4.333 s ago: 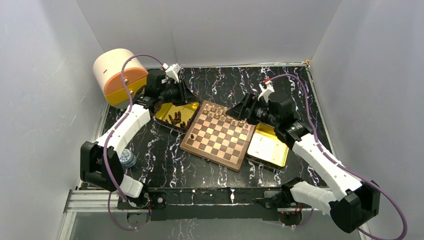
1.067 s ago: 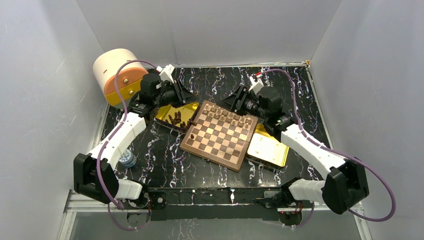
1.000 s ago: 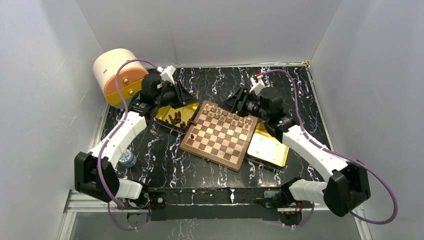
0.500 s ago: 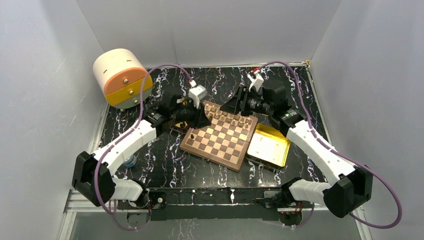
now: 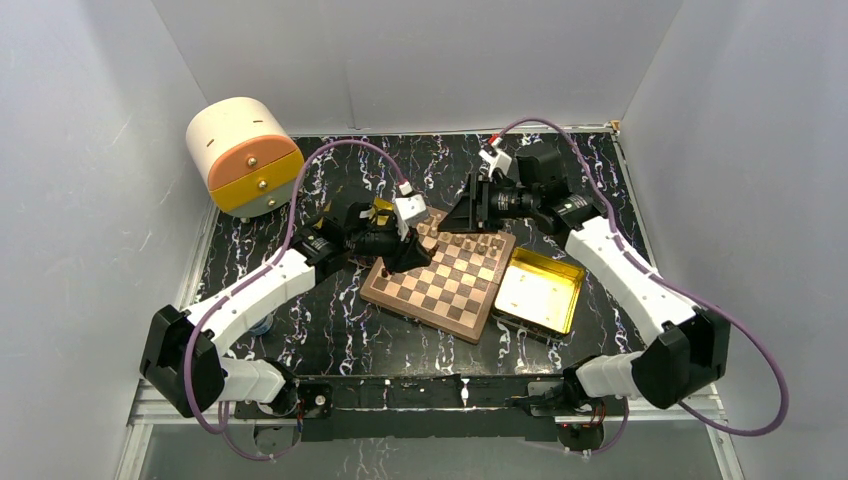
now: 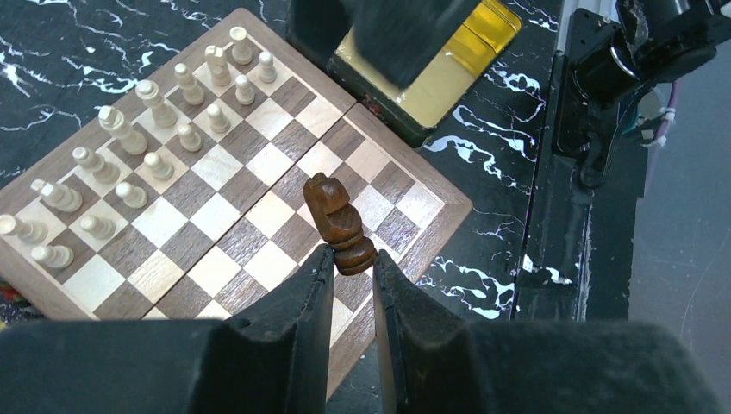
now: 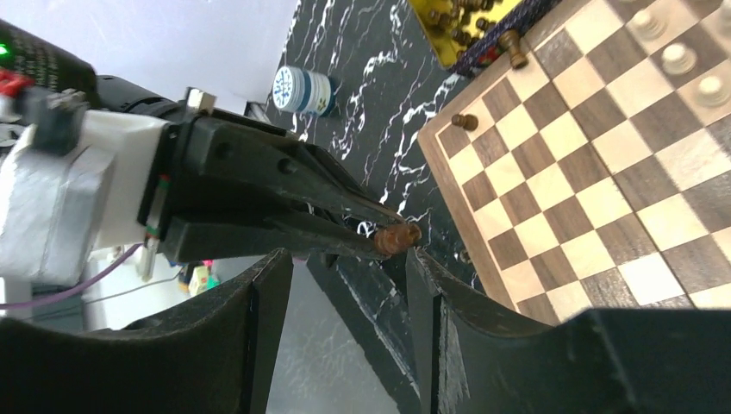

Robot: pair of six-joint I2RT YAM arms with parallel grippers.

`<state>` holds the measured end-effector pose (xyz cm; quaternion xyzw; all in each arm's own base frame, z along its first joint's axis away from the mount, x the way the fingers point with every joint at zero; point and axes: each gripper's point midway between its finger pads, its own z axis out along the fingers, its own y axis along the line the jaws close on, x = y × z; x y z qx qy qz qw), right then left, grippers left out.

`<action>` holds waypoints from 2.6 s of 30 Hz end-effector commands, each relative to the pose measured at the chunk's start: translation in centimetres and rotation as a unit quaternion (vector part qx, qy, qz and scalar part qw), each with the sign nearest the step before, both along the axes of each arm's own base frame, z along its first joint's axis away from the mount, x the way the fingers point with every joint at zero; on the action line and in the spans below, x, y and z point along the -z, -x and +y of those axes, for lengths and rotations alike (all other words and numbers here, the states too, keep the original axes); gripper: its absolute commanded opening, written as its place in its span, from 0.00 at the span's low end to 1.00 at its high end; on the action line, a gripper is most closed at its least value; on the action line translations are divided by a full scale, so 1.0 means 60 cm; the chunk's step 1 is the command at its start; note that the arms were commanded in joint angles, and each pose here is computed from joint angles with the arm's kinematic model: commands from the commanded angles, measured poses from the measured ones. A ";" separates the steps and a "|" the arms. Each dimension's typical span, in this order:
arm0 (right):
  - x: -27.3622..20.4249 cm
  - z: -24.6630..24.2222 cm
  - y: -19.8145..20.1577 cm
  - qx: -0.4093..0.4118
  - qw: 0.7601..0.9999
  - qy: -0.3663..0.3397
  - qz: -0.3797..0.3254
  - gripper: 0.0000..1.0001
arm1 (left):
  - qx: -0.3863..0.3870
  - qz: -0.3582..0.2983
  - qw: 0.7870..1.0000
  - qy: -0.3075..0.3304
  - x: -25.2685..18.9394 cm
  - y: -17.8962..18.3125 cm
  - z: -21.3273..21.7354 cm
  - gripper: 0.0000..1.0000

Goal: Set up the chess pieces on the board
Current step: Place the chess piece on the chessboard.

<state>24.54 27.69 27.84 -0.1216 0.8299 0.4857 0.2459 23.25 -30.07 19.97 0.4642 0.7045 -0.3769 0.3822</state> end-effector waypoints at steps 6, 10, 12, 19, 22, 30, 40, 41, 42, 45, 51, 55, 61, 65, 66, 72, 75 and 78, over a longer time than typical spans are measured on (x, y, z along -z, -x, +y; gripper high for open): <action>0.041 0.026 0.021 -0.055 0.995 -0.031 0.080 0.56 | 0.050 -0.052 0.997 0.030 -0.028 0.021 -0.013 0.00; 0.057 0.031 0.029 -0.068 0.992 -0.029 0.104 0.54 | 0.047 -0.055 0.997 0.033 -0.027 0.019 -0.015 0.00; 0.066 0.031 0.030 -0.065 0.991 -0.023 0.110 0.54 | 0.046 -0.059 0.997 0.034 -0.026 0.018 -0.016 0.00; 0.095 0.036 0.025 -0.059 0.988 -0.008 0.140 0.51 | 0.055 -0.074 0.995 0.045 -0.029 0.019 -0.023 0.00; 0.102 0.040 0.024 -0.060 0.988 -0.002 0.145 0.41 | 0.052 -0.078 0.995 0.045 -0.028 0.017 -0.022 0.00; 0.102 0.032 0.017 -0.035 0.993 0.011 0.116 0.10 | 0.011 -0.066 0.997 0.030 -0.016 0.000 -0.015 0.22; 0.122 -0.040 -0.017 0.075 0.993 0.089 -0.019 0.09 | -0.076 0.041 0.996 0.008 0.022 -0.008 -0.001 0.90; 0.123 -0.046 -0.017 0.079 0.992 0.095 -0.030 0.10 | -0.101 0.048 0.994 0.006 0.026 -0.018 0.006 0.91; 0.127 -0.051 -0.015 0.079 0.991 0.101 -0.038 0.11 | -0.129 0.057 0.990 0.004 0.030 -0.030 0.014 0.91; 0.154 -0.063 -0.011 0.081 0.984 0.139 -0.072 0.13 | -0.250 0.115 0.961 0.001 0.040 -0.087 0.054 0.92; 0.205 -0.073 0.004 0.095 0.967 0.215 -0.095 0.12 | -0.369 0.221 0.900 0.077 0.010 -0.171 0.134 0.93; 0.213 -0.055 0.031 0.074 0.958 0.238 -0.140 0.13 | -0.449 0.166 0.876 0.060 0.005 -0.208 0.208 0.94; 0.253 -0.032 0.086 0.059 0.939 0.292 -0.174 0.12 | -0.552 0.112 0.826 -0.005 0.014 -0.215 0.293 0.98; 0.277 -0.034 0.096 0.068 0.931 0.316 -0.171 0.12 | -0.555 0.106 0.825 -0.013 0.037 -0.199 0.304 0.98; 0.280 -0.035 0.097 0.071 0.929 0.321 -0.172 0.12 | -0.554 0.108 0.825 -0.019 0.044 -0.195 0.305 0.98; 0.294 -0.020 0.106 0.075 0.924 0.327 -0.183 0.11 | -0.547 0.106 0.829 -0.042 0.067 -0.187 0.310 0.97; 0.297 -0.021 0.102 0.085 0.914 0.344 -0.198 0.11 | -0.549 0.100 0.829 -0.045 0.069 -0.187 0.314 0.97; 0.306 -0.025 0.103 0.096 0.909 0.360 -0.189 0.12 | -0.548 0.099 0.829 -0.048 0.071 -0.181 0.317 0.96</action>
